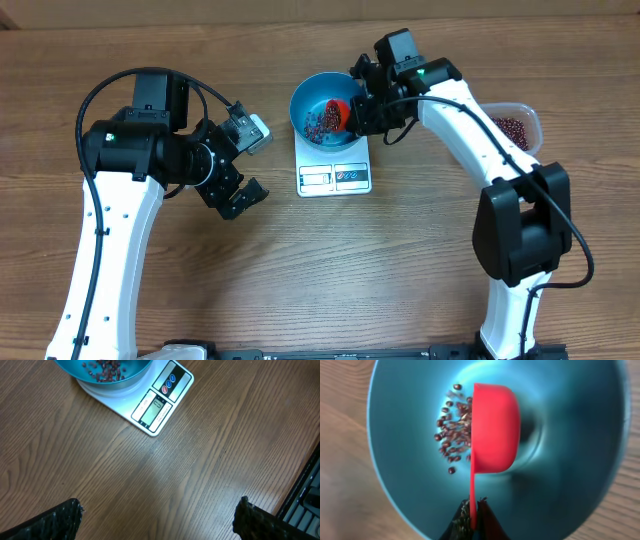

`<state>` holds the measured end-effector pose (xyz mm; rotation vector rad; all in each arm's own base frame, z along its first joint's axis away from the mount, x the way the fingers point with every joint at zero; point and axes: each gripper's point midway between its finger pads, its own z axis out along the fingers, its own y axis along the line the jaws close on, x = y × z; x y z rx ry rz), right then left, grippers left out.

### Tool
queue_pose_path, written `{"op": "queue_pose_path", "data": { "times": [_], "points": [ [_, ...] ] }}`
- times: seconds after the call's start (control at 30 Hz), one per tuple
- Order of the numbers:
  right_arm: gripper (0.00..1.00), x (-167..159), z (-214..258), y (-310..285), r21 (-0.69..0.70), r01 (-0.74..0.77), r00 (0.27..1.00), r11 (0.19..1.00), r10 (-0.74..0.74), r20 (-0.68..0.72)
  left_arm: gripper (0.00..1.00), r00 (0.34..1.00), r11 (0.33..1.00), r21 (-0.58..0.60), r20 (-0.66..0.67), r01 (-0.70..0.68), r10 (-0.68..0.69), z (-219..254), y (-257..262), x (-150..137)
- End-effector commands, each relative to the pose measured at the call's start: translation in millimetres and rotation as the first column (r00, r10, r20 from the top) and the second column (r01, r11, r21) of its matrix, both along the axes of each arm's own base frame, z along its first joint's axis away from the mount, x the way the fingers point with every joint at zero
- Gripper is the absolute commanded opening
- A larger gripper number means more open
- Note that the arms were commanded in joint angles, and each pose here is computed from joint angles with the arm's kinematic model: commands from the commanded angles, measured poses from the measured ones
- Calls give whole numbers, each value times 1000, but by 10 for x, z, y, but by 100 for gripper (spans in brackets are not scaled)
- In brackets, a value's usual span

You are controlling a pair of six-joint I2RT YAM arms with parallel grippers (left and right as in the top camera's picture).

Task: Scoop item into bowl and weigh 150g on scale
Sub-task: 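Tip the red cup with the right gripper to pour beans into bowl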

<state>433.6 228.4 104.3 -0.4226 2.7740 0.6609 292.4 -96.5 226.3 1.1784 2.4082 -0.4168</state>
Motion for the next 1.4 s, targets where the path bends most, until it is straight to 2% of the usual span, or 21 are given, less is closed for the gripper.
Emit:
{"op": "queue_pose_path", "data": {
  "times": [0.0,0.43,1.37],
  "points": [
    [4,140,275,-98,-85,36,992,996,-26,123,100,1000,1000,-7,30,-9,10,101,7,19],
    [4,115,234,-194,-221,45,987,974,-9,160,100,1000,1000,-7,30,-9,10,101,7,19],
    [4,117,388,-290,-251,76,980,965,-25,200,100,1000,1000,-6,30,-9,10,100,7,18]
  ]
}}
